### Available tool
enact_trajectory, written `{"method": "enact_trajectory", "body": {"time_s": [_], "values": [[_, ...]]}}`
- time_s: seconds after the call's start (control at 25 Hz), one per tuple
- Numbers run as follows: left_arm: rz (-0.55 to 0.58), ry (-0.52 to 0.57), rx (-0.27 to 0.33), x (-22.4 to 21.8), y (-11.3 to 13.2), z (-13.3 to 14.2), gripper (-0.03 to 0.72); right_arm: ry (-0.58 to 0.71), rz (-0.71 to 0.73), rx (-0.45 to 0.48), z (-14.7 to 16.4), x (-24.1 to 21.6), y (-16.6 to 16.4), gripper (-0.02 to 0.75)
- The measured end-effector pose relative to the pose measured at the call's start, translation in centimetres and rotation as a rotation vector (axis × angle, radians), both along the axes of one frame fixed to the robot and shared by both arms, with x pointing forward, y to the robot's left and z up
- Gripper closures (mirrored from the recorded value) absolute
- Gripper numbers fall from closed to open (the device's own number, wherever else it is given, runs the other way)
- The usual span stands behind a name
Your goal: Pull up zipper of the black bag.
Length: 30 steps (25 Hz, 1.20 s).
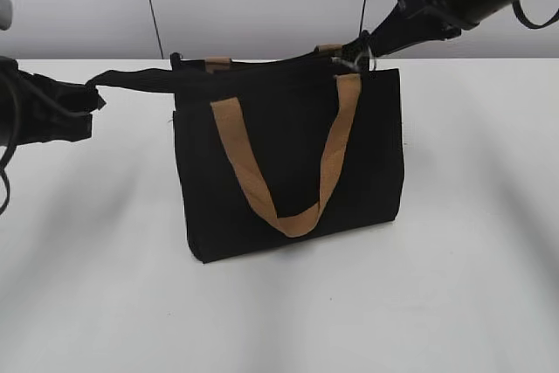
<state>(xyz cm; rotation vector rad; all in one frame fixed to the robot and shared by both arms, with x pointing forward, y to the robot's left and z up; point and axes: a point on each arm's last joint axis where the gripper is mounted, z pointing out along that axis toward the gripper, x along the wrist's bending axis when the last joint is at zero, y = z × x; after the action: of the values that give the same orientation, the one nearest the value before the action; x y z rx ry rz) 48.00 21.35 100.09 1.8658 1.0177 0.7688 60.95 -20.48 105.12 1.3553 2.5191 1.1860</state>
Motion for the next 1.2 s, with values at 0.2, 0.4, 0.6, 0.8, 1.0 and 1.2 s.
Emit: {"method": "enact_trajectory", "body": {"time_s": [0.2, 0.4, 0.6, 0.8, 1.0, 1.2], "values": [[0.125, 0.092, -0.139, -0.1, 0.3, -0.1, 0.539, -0.003, 0.028, 0.016, 0.7, -0.6, 0.8, 0.403], [0.145, 0.168, -0.149, -1.1, -1.0, 0.9, 0.308, -0.007, 0.072, -0.036, 1.2, -1.5, 1.7, 0.304], [0.198, 0.305, -0.107, -2.1, -2.2, 2.3, 0.279, -0.013, 0.091, -0.147, 1.9, -2.9, 2.4, 0.298], [0.246, 0.343, -0.091, -3.0, -1.7, 4.4, 0.284, -0.018, 0.074, -0.168, 2.2, -5.6, 1.8, 0.296], [0.278, 0.383, -0.093, -5.2, -0.5, 5.9, 0.317, -0.029, 0.040, -0.172, 1.8, -9.3, 0.7, 0.296], [0.252, 0.393, -0.080, -8.0, 0.9, 7.5, 0.333, -0.096, 0.008, -0.154, 2.9, -14.3, -0.6, 0.296]]}}
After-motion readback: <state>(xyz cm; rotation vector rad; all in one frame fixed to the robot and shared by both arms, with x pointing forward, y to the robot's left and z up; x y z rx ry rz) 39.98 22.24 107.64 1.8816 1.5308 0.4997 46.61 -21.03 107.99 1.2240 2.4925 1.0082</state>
